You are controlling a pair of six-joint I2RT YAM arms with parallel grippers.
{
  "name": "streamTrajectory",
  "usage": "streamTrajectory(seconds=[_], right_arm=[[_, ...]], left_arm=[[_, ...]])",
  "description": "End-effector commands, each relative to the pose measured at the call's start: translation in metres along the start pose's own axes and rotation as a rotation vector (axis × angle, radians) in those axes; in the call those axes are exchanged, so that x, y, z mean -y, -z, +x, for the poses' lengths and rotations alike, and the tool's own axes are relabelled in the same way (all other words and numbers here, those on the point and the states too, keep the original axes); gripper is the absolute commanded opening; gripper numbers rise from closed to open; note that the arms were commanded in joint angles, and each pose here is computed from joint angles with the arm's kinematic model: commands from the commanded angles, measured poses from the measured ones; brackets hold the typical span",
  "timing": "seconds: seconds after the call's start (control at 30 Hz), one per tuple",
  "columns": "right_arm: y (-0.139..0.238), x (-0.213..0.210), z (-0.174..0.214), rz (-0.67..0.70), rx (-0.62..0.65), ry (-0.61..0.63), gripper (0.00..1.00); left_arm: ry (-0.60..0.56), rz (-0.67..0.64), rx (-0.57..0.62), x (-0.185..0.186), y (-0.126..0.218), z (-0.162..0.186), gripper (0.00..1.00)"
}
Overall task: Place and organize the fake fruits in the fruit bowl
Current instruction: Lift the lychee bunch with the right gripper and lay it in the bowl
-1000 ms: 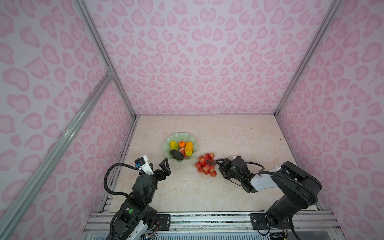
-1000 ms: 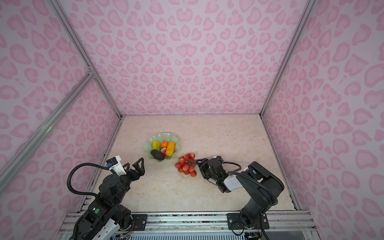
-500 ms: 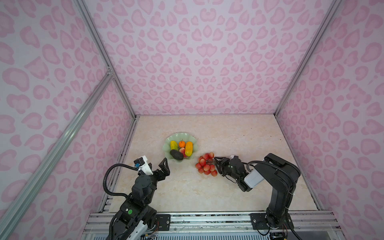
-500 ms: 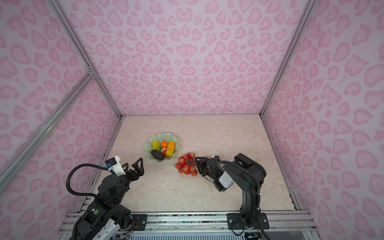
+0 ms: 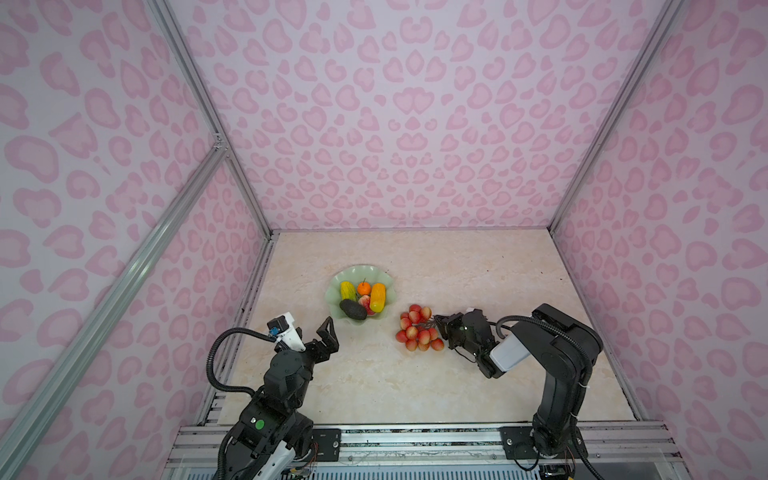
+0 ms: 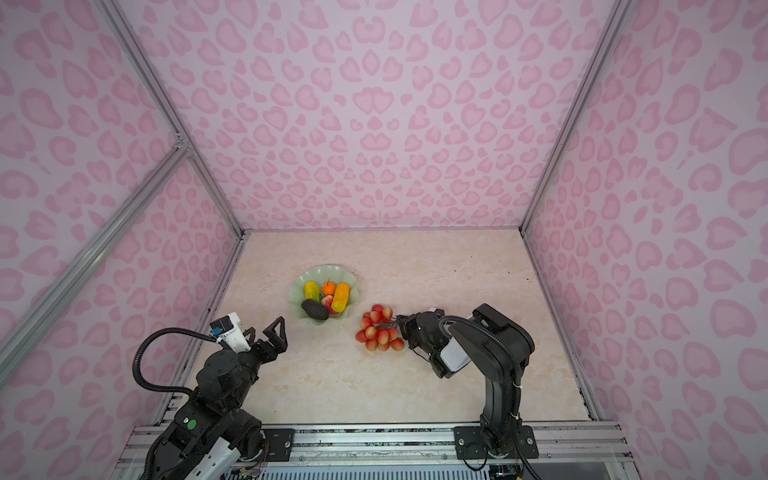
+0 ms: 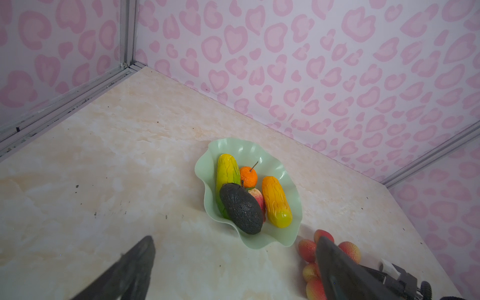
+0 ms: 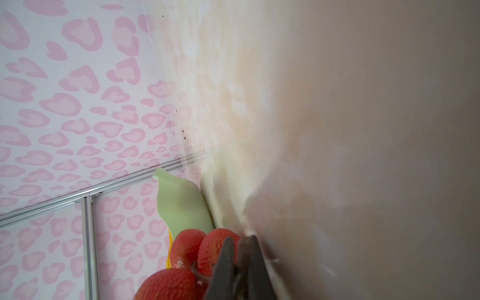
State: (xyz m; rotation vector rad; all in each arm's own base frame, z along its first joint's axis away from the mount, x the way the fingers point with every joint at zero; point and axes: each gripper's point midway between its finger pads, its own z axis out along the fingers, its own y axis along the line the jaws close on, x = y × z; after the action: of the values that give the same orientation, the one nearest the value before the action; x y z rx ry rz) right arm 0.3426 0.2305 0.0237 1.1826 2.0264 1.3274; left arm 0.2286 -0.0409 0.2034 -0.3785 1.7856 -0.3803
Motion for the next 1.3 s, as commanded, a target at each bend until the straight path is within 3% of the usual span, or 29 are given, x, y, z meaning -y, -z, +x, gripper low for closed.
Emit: streamTrajectory(seconds=[0.0, 0.13, 0.43, 0.57, 0.77, 1.27], right_arm=[[0.000, 0.004, -0.004, 0.048, 0.016, 0.103, 0.00], [0.001, -0.022, 0.001, 0.042, 0.002, 0.264, 0.00], [0.039, -0.136, 0.038, 0.020, 0.035, 0.927, 0.00], [0.054, -0.176, 0.060, -0.037, 0.004, 1.091, 0.00], [0.055, -0.217, 0.108, -0.150, -0.153, 1.205, 0.00], [-0.009, -0.241, 0.195, -0.267, -0.509, 1.206, 0.00]], left_arm=[[0.001, -0.005, 0.021, 0.000, 0.001, -0.005, 0.98], [-0.001, -0.005, 0.022, 0.000, 0.001, -0.005, 0.98], [-0.001, 0.002, 0.034, 0.000, 0.003, -0.007, 0.98], [-0.002, 0.011, 0.036, 0.001, 0.004, -0.008, 0.97], [-0.006, 0.019, 0.037, 0.002, 0.006, -0.008, 0.98], [-0.002, 0.021, 0.053, 0.000, 0.010, -0.010, 0.98]])
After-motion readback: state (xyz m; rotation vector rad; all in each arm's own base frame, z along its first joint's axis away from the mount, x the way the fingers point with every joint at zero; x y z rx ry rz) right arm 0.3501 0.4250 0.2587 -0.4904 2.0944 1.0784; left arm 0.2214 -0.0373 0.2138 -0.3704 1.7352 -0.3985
